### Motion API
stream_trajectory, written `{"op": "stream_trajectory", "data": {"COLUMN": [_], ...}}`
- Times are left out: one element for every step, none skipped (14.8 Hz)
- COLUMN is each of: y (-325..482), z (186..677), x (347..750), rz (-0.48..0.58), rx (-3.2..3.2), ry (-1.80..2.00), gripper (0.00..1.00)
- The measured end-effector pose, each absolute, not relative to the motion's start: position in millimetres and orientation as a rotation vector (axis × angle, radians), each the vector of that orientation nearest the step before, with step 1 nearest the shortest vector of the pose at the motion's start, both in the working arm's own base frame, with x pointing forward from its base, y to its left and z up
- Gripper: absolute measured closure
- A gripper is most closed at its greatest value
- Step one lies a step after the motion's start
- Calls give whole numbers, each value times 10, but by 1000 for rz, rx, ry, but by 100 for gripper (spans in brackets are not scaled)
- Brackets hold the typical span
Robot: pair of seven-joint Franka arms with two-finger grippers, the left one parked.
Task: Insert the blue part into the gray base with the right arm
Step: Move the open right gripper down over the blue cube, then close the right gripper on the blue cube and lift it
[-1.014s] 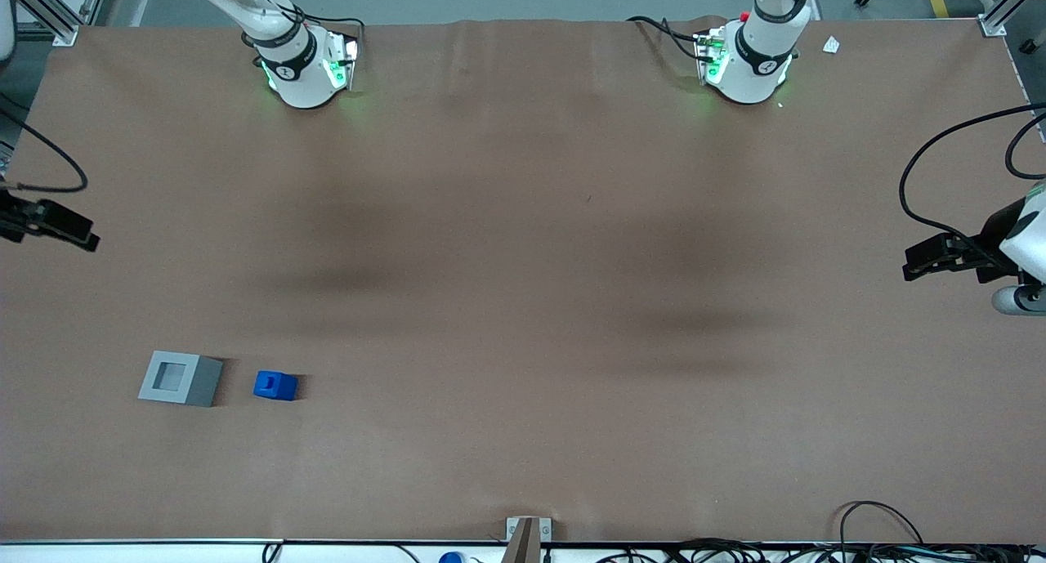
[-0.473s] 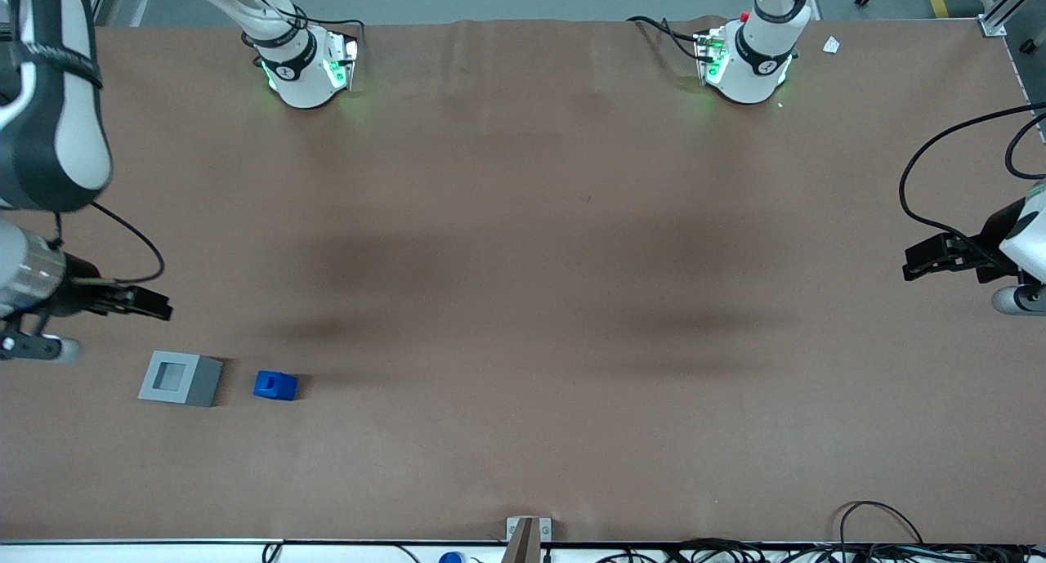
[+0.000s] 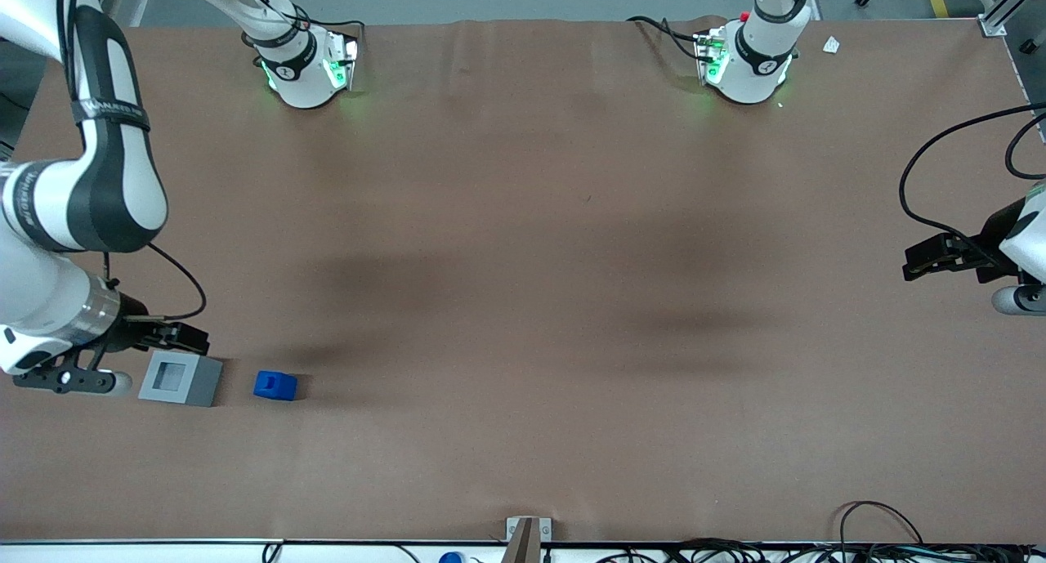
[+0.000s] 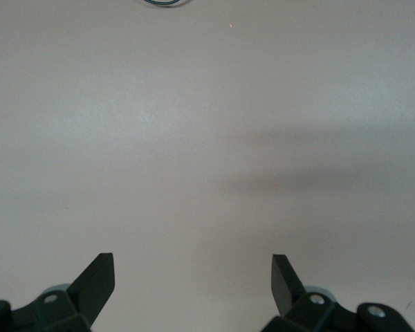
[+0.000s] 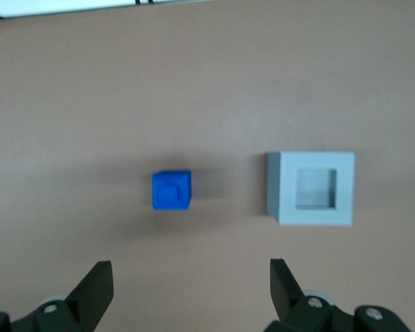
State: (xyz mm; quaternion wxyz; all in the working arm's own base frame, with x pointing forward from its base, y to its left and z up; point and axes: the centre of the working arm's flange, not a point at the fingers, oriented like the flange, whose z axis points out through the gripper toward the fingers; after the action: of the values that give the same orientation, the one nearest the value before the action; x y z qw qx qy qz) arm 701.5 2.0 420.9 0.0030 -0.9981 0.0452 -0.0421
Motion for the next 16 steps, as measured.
{"op": "stream_trajectory", "data": {"y": [57, 107, 172, 256, 342, 426, 517, 592, 639, 641, 606, 547, 464, 356, 270, 219], "z": [4077, 3932, 3797, 3666, 3513, 3338, 3144, 2961, 2803, 2693, 2617, 2564, 2516, 2481, 2462, 2454], "x": [7063, 7104, 7143, 7183, 7221, 7252, 7275, 7289, 7291, 7292, 7292, 7292, 7292, 7294, 7296, 7296], "rz": [-144, -147, -155, -173, -189, -198, -202, -201, -190, -179, -166, -156, -145, -137, -133, -130], "rx": [-3127, -3126, -3123, -3119, -3115, -3112, -3111, -3110, -3111, -3113, -3116, -3119, -3119, -3118, -3116, -3113], "ry": [147, 156, 161, 166, 173, 172, 163, 156, 155, 159, 170, 187, 209, 235, 256, 269], "gripper": [0, 0, 0, 0, 0, 0, 0, 0, 0, 0, 0, 0, 0, 0, 0, 0]}}
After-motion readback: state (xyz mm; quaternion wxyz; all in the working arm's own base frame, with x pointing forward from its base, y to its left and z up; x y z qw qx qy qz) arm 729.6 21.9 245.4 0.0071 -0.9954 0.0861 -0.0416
